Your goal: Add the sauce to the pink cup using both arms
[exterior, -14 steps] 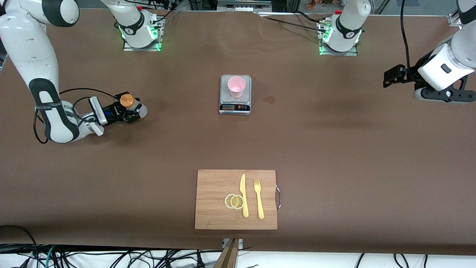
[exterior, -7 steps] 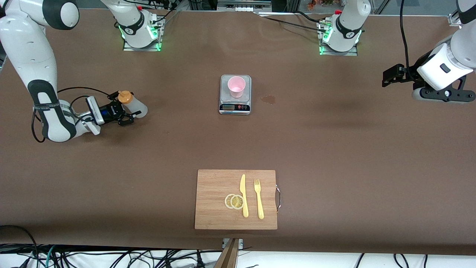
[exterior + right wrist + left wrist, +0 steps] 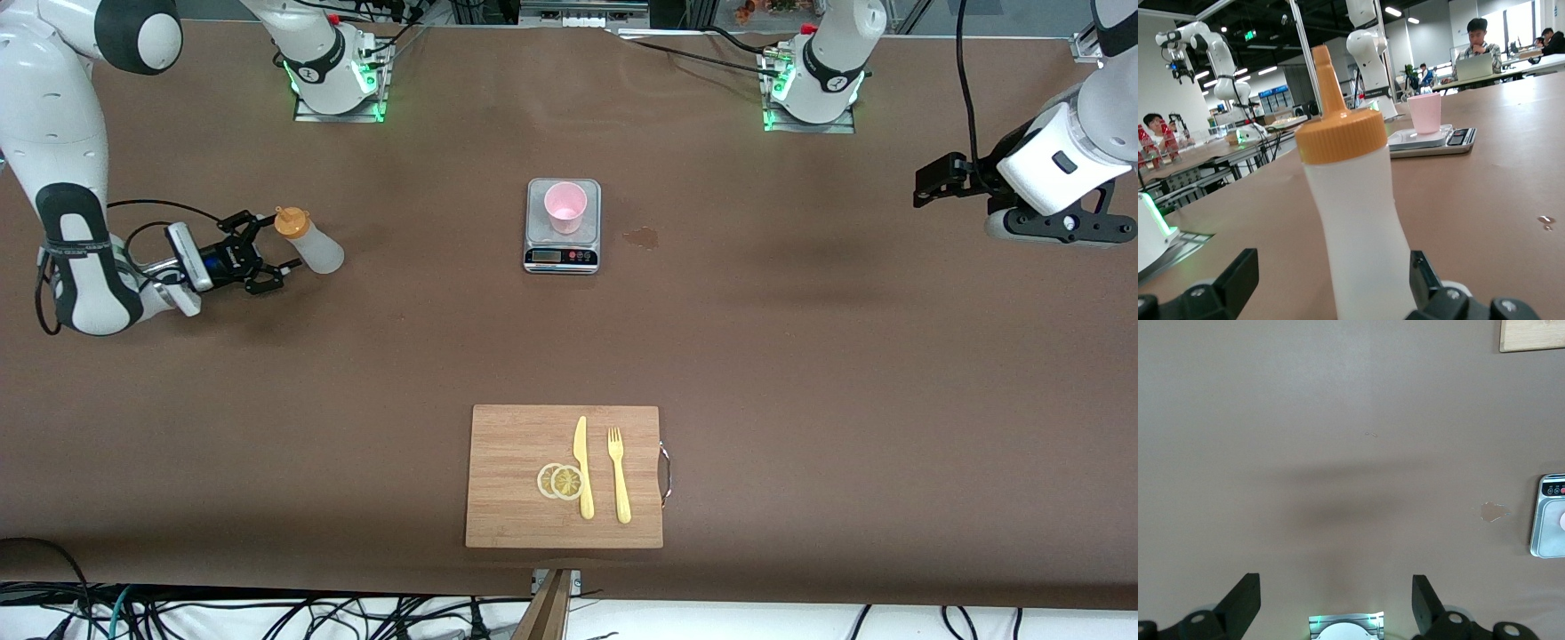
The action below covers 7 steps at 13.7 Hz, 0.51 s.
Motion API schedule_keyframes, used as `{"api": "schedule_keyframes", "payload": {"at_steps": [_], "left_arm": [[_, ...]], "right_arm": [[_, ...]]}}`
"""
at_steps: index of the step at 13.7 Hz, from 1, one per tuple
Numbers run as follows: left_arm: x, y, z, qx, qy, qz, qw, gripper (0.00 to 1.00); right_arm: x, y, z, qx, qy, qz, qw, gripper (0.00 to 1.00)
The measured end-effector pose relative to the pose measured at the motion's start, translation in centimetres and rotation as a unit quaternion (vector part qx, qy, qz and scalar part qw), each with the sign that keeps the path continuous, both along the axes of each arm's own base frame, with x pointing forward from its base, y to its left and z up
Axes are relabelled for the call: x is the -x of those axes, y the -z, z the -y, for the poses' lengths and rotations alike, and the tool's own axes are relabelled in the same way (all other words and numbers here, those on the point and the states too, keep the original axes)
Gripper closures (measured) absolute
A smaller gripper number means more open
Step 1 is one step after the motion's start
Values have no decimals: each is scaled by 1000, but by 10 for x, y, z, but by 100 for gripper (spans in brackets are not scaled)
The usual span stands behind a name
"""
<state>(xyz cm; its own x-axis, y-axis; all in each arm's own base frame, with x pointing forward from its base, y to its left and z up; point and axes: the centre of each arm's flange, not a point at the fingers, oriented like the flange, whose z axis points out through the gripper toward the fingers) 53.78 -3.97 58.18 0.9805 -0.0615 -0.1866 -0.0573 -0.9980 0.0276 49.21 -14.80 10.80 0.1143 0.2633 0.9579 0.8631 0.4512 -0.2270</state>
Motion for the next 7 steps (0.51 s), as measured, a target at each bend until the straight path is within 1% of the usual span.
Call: {"api": "schedule_keyframes", "payload": {"at_steps": [3,4,7], "left_arm": [[0,0,0,0,0,0,1000,0],[0,0,0,0,0,0,1000,0],[0,0,0,0,0,0,1000,0]], "right_arm": [[-14,-17,19,17,-5,17,1000,0],[-21,-24,24,24,-5,28,999,0],[-50,-67,34,47,-9,73,996,0]]}}
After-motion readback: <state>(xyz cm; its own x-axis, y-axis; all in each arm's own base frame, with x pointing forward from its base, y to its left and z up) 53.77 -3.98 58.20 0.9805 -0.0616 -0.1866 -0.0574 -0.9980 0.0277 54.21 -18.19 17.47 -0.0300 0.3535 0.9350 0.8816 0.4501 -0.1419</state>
